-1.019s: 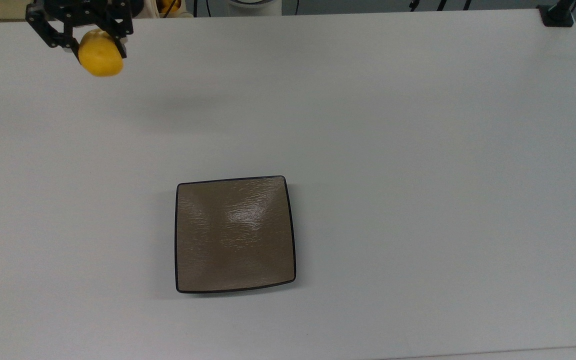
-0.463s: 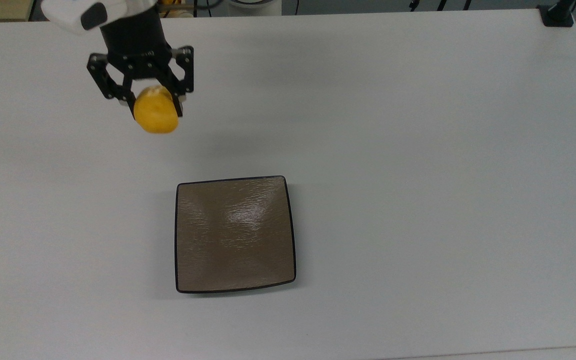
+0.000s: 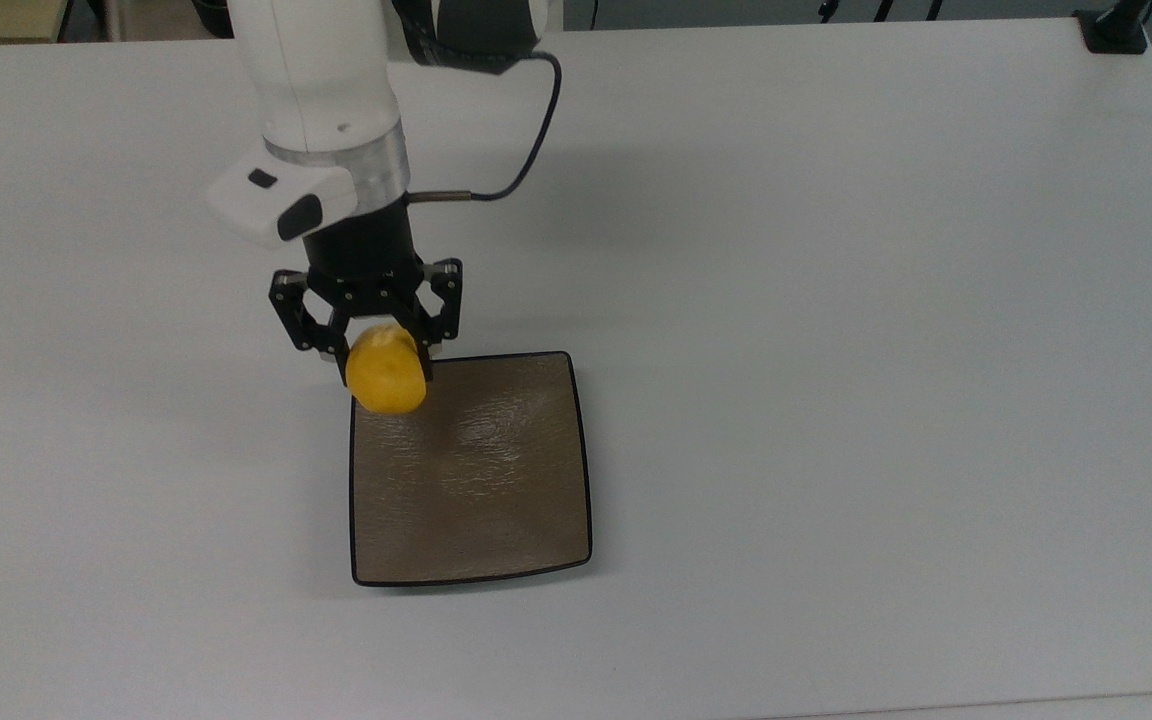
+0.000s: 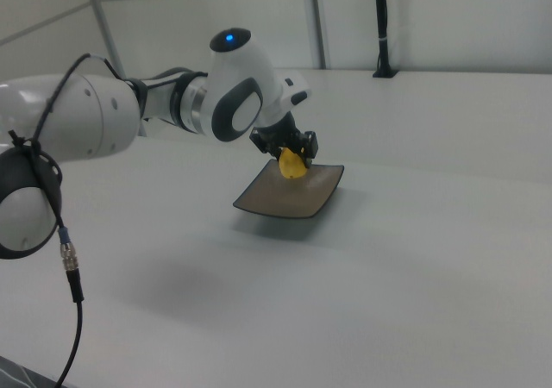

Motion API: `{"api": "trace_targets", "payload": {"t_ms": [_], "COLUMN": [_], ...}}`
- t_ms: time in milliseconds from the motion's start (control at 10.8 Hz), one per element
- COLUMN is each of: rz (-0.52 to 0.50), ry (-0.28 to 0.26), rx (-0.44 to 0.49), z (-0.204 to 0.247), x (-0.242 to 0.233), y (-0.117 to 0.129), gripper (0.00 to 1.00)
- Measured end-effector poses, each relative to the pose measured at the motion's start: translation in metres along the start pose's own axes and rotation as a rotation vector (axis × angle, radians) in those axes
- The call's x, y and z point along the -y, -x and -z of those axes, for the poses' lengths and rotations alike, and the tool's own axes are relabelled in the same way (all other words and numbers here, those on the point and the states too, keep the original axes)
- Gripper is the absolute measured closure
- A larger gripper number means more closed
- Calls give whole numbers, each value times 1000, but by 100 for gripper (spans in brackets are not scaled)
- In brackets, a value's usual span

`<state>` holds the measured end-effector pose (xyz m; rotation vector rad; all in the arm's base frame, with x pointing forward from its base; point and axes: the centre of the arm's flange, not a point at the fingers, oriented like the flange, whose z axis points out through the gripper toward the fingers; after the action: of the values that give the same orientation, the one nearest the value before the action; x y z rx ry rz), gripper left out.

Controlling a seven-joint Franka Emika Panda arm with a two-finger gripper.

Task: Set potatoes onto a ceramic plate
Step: 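Lower the potato onto the plate and open the gripper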

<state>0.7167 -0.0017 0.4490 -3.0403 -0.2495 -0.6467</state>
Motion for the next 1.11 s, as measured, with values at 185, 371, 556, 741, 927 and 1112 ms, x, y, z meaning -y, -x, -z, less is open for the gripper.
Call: {"api": "trace_targets", "payload": {"t_ms": [185,371,556,741,927,1112], "rz": [-20,-24,-21,-65,-86,-86], "ry": [-21,-21,-22,-21,-20,-24], "rx": [-25,-51,-60,-78,-76,-70], "z": [-32,-58,-84,-102,-109,-112], "x": [8,14,22,26,26,29], "y": [2,4,9,12,15,16], "gripper": [37,37,37,37,33,23]}}
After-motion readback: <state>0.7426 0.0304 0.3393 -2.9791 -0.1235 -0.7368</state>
